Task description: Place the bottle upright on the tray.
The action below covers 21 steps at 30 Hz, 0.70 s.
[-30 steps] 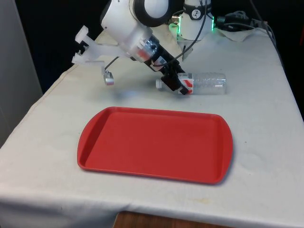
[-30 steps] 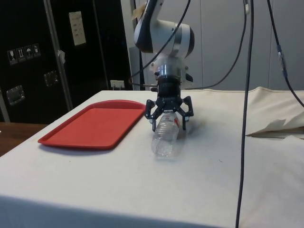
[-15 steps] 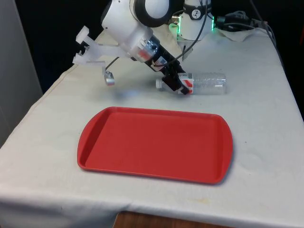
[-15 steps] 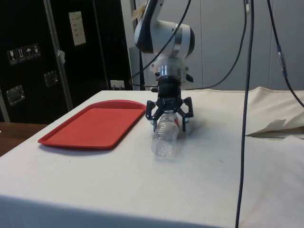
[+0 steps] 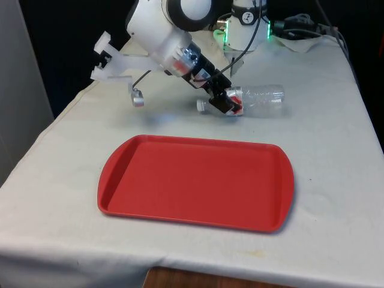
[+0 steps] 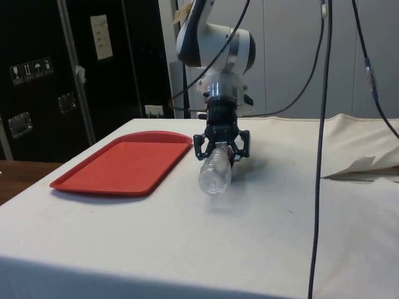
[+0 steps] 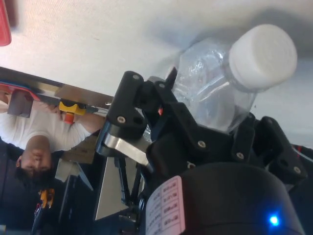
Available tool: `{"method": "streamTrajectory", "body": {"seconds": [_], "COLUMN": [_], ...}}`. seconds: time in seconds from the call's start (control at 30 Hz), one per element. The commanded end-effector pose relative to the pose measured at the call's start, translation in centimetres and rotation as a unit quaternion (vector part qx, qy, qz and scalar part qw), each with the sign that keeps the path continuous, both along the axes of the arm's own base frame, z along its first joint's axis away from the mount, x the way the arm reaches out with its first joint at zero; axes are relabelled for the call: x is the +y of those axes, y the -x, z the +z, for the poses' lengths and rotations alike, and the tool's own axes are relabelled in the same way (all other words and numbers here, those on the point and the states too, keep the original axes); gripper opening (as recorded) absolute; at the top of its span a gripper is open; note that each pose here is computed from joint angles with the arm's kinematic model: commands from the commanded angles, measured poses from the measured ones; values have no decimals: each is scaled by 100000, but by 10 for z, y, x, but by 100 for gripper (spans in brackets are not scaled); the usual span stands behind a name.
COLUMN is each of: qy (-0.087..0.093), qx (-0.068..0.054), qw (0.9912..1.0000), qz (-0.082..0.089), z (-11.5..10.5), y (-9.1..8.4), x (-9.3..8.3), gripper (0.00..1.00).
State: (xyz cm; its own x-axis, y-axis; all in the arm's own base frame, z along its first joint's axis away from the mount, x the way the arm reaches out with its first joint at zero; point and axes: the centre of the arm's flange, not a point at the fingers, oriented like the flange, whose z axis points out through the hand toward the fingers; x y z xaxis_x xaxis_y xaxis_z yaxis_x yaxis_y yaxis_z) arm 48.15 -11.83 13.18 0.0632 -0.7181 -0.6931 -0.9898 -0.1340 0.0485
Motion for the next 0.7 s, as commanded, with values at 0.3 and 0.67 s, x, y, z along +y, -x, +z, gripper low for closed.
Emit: {"method": "streamTrajectory", "body": {"seconds": [0.3, 0.67], "qy": [141, 850], "qx": [-14, -107], "qw": [100000, 99996], "qz": [-95, -362], "z": [4, 26], "y": [-1, -3], "x": [1, 3], "gripper": [0, 0]}}
